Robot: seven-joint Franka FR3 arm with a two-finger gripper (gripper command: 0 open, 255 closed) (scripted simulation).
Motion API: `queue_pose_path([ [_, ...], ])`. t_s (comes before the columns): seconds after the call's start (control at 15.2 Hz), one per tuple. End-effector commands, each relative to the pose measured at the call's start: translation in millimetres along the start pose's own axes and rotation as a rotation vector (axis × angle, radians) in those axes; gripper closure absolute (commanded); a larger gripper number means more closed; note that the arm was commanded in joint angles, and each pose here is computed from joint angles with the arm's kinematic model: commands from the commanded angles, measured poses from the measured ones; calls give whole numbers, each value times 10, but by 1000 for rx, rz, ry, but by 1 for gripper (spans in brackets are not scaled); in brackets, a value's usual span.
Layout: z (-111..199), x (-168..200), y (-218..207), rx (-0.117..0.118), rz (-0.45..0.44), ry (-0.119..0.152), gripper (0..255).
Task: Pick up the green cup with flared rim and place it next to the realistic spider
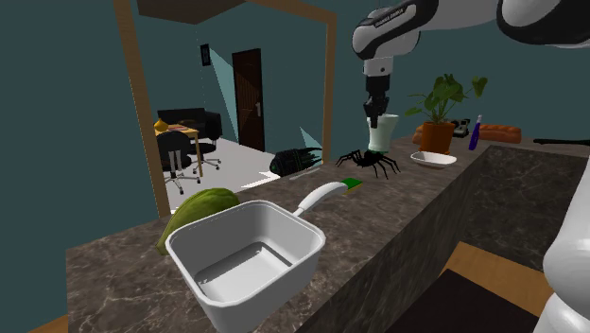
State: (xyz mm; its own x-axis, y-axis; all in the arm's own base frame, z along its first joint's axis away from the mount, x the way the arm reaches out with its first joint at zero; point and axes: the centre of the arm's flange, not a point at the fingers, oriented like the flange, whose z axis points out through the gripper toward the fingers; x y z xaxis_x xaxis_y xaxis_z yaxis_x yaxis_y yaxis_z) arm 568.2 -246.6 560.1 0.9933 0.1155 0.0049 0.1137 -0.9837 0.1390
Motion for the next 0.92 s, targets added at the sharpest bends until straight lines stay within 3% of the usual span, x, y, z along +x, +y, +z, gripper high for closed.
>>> queue_pose_path([
  [0.0, 36, -86, 241, 0, -1, 0, 255],
  [0.86, 364, -657, 1826, 0, -1, 0, 255],
])
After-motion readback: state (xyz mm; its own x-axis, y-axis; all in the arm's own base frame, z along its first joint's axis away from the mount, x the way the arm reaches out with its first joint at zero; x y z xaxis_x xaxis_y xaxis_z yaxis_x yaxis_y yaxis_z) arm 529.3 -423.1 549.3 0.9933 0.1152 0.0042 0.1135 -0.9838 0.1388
